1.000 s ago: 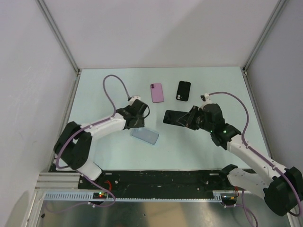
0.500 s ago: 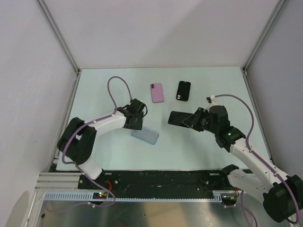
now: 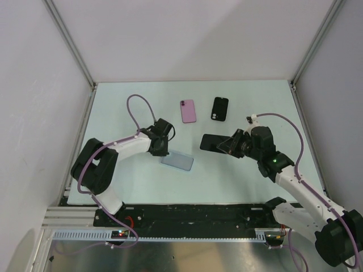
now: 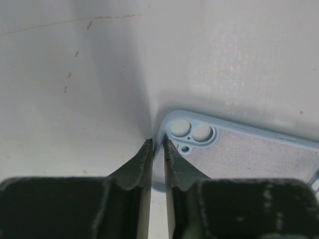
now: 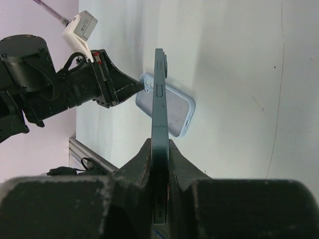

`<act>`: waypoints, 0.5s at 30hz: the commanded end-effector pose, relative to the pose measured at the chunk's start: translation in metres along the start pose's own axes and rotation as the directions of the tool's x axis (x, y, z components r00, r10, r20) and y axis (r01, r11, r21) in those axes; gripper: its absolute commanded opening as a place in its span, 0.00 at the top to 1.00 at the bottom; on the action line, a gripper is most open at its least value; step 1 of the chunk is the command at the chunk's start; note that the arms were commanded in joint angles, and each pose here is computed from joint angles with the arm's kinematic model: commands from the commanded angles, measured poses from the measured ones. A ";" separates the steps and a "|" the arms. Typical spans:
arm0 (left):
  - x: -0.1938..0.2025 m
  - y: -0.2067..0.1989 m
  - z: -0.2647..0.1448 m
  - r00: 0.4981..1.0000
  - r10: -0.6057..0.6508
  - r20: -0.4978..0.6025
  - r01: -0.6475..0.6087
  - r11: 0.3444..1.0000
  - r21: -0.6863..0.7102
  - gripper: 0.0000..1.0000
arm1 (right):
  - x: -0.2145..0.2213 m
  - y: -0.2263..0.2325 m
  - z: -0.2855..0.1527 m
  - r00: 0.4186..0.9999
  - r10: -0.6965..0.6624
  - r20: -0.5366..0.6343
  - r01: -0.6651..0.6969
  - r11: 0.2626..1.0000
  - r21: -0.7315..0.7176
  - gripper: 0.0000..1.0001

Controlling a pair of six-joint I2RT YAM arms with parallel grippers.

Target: Put the phone into the phone case

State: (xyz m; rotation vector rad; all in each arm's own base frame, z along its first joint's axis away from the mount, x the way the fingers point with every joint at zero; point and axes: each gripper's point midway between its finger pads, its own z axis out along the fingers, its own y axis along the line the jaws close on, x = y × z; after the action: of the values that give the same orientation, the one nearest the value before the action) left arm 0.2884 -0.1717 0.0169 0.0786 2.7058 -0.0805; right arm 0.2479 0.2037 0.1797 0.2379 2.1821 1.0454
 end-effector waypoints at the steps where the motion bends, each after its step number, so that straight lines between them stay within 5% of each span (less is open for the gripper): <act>1: 0.006 -0.019 -0.006 0.996 -0.094 0.000 0.094 0.994 0.053 0.86 | -0.011 0.023 0.001 0.998 -0.044 0.035 0.047 0.994 -0.096 1.00; 15: 0.011 -0.067 -0.018 0.986 -0.166 0.015 0.163 0.980 0.115 1.00 | 0.019 0.024 0.031 0.996 -0.079 -0.051 0.071 0.987 -0.145 1.00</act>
State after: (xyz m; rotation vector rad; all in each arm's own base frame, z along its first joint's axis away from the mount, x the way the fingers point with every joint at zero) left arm 0.2612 -0.2173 0.0183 -0.0519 2.7241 -0.2045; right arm 0.2418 0.2316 0.1547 0.1351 2.2549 1.0928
